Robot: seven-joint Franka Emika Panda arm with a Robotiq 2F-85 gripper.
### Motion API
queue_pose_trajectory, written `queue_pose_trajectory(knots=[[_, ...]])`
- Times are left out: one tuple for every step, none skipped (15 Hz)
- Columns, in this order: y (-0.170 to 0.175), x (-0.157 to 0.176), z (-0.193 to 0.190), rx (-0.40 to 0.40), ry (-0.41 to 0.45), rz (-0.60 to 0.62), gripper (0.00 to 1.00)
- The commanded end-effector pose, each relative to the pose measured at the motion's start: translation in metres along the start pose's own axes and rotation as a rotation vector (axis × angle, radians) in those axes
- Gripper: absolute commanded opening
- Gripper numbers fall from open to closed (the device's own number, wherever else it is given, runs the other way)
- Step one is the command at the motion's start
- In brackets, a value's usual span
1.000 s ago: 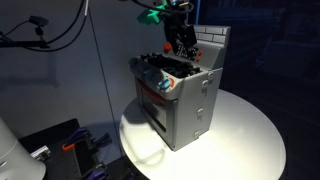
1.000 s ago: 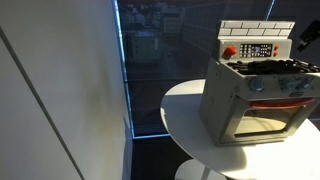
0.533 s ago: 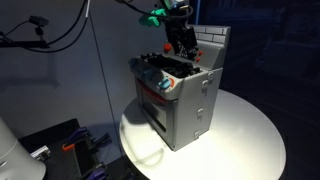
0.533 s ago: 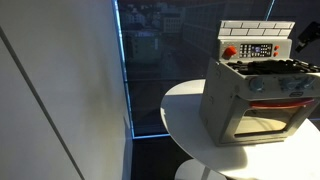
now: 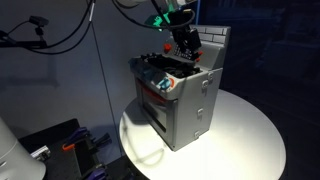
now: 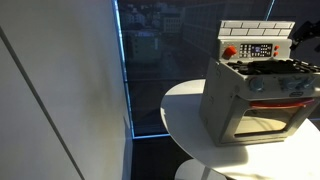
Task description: Push the top orange button on the right side of the stove
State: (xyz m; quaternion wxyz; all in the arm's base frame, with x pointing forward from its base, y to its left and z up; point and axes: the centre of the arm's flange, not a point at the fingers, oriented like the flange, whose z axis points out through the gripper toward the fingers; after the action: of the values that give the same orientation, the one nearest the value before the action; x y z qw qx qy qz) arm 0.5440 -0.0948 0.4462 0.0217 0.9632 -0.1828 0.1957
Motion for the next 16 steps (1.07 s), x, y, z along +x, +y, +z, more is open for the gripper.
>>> queue_pose_trajectory(knots=[[-0.002,0.019,0.006,-0.029,0.038,0.044,1.00],[-0.002,0.022,0.007,-0.032,0.041,0.051,1.00],[-0.003,0.025,0.009,-0.037,0.044,0.059,1.00],[-0.003,0.027,0.011,-0.042,0.045,0.066,1.00],[-0.004,0.030,0.013,-0.046,0.046,0.071,1.00],[-0.005,0.033,0.016,-0.049,0.047,0.077,1.00],[-0.006,0.035,0.017,-0.051,0.046,0.079,1.00],[-0.007,0.037,0.019,-0.054,0.047,0.083,1.00],[-0.008,0.039,0.021,-0.056,0.048,0.085,1.00],[-0.009,0.042,0.022,-0.058,0.049,0.090,1.00],[-0.009,0.043,0.023,-0.059,0.050,0.093,1.00],[-0.010,0.045,0.024,-0.060,0.051,0.097,1.00],[-0.010,0.046,0.024,-0.061,0.052,0.101,1.00],[-0.009,0.048,0.025,-0.063,0.052,0.104,1.00],[-0.009,0.049,0.026,-0.064,0.051,0.107,1.00],[-0.009,0.050,0.027,-0.065,0.052,0.109,1.00]])
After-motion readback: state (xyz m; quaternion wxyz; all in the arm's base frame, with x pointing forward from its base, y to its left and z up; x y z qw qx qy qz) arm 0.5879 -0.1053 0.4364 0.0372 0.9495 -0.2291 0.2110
